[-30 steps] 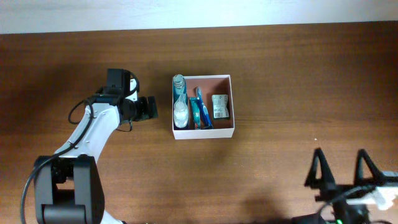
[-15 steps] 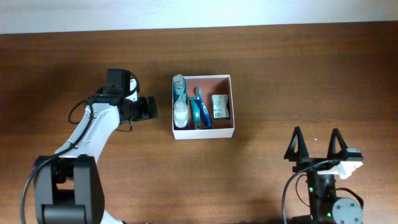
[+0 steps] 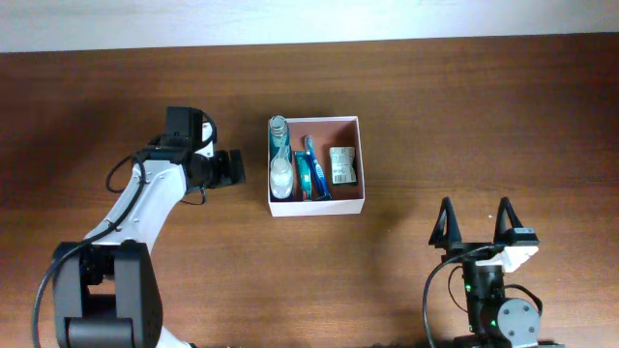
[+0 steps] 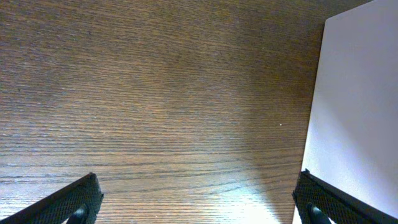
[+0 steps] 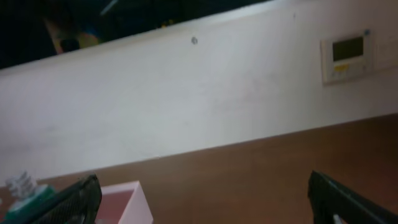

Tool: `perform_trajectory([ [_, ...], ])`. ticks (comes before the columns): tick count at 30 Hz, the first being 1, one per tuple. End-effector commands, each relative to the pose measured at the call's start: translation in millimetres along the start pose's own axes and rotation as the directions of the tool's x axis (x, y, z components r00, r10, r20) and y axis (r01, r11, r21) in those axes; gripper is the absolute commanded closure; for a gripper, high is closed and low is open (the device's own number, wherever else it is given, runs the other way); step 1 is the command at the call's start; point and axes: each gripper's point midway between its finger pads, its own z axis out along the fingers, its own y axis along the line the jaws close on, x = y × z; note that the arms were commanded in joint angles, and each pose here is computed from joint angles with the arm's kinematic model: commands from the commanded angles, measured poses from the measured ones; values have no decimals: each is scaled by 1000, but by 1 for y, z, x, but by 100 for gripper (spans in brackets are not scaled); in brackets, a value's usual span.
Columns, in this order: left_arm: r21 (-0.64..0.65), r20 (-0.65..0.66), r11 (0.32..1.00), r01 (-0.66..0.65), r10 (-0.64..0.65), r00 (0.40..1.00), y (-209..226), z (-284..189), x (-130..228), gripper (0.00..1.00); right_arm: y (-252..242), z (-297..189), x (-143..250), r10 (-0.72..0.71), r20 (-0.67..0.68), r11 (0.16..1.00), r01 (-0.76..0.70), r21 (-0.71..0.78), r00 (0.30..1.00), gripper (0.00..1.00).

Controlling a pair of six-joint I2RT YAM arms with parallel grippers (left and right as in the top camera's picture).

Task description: Pack container

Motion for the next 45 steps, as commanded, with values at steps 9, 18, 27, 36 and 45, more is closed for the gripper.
perform_trajectory([
  [9, -3, 9, 1000, 3, -3, 1000, 1, -2, -3, 1, 9, -2, 29, -208, -91, 975, 200, -93, 974, 1],
  [18, -3, 9, 1000, 3, -3, 1000, 1, -2, -3, 1, 4, -7, 61, -148, -225, 988, 131, -86, 963, 1],
  [27, -3, 10, 1000, 3, -3, 1000, 1, -2, -3, 1, 4, -7, 60, -148, -224, 988, 131, -86, 963, 1],
  [36, -3, 9, 1000, 3, -3, 1000, 1, -2, -3, 1, 4, -7, 60, -148, -224, 988, 131, -86, 963, 1],
  [45, -3, 10, 1000, 3, -3, 1000, 1, -2, -3, 1, 4, -7, 60, -148, -224, 988, 131, -86, 963, 2],
])
